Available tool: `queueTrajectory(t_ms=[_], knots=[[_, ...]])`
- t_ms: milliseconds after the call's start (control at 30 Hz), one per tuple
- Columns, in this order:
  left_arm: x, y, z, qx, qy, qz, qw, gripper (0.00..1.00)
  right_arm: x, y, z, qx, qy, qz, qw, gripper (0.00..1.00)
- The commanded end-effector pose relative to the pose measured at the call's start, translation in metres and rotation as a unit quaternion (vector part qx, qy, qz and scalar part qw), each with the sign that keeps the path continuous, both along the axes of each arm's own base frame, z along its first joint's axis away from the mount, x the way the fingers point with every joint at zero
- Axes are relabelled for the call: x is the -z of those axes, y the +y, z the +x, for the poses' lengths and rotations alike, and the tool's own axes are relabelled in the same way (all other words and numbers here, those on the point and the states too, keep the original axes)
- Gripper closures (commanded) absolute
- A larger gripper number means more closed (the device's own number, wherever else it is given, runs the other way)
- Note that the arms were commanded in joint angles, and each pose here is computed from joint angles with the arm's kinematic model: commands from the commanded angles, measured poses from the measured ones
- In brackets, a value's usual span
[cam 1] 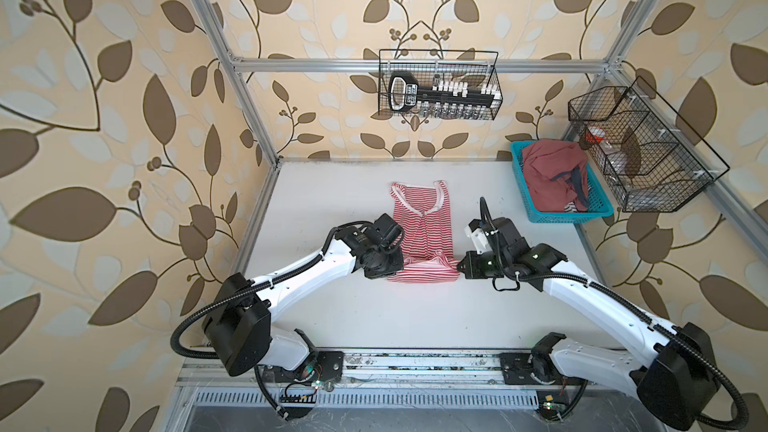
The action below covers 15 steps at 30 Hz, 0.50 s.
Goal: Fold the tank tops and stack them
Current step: 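Fold the held hem with both grippers toward the straps farther away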
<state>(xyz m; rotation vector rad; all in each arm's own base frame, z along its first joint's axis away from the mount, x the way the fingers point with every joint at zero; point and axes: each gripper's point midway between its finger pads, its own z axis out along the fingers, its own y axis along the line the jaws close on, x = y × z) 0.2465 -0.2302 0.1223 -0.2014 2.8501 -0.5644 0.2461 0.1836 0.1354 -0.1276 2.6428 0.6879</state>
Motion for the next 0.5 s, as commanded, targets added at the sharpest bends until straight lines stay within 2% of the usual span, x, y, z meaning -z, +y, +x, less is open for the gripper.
queueTrajectory(t_ms=[0, 467], knots=[[-0.013, 0.0, 0.024, 0.025, -0.014, 0.007, 1.0, 1.0, -0.006, -0.003, 0.017, -0.021, -0.007, 0.0, 1.0, 1.0], [0.002, -0.019, 0.102, 0.04, 0.014, -0.012, 0.999, 1.0, 0.023, -0.001, 0.086, -0.018, 0.045, 0.024, 0.999, 1.0]])
